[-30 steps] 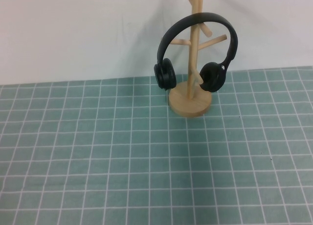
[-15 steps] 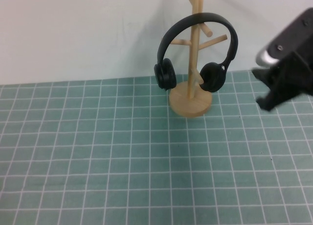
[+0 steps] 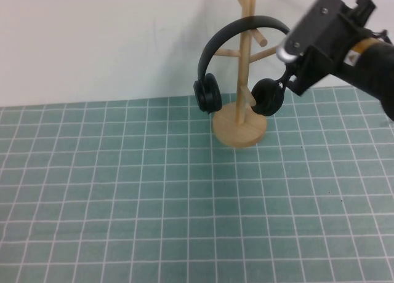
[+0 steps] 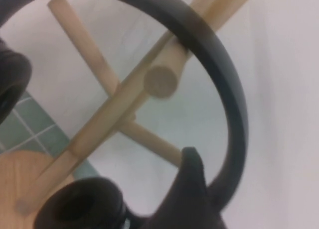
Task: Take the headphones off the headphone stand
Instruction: Pick up the headphones from the headphone stand
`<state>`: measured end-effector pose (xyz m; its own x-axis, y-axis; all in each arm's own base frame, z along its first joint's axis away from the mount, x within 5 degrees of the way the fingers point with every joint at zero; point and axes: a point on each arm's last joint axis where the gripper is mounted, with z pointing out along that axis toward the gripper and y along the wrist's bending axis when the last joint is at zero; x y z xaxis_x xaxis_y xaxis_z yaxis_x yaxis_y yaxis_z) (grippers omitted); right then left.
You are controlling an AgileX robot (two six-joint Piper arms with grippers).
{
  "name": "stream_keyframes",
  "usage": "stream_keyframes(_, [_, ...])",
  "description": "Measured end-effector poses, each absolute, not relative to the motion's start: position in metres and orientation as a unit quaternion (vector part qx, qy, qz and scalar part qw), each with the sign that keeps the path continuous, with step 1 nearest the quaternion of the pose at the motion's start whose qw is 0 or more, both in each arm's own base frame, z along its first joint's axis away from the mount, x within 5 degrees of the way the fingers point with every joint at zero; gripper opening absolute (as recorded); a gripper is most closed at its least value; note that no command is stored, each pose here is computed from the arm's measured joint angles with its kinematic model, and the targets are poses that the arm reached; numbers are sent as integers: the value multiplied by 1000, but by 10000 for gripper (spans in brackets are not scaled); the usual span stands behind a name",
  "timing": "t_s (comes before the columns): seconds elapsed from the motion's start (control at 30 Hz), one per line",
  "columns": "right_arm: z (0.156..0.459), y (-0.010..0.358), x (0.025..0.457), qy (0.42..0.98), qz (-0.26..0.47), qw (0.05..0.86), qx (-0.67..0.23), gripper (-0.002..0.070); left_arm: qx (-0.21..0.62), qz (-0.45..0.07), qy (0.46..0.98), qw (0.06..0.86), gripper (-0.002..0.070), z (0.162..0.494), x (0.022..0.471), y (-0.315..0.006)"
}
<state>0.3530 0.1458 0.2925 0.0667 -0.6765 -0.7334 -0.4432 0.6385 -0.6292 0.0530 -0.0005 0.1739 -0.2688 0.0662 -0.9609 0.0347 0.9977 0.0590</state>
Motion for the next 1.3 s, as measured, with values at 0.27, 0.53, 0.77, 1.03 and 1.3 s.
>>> stream_keyframes(0.27, [285,157,392,655,-128,602,-439,498,32,13,796,604,-4,174,53,0])
stream_keyframes(0.53, [277,160,423,644,-151,601,-448,455,32,13,796,604,-4,174,53,0])
stream_keyframes(0.77, [272,162,432,644,-153,601,-448,322,32,13,796,604,-4,174,53,0])
stream_keyframes(1.03, [273,162,431,644,-153,601,-449,120,32,13,796,604,-4,174,53,0])
stream_keyframes(1.3, [304,157,416,650,-144,602,-441,48,32,13,796,604,-4,174,53,0])
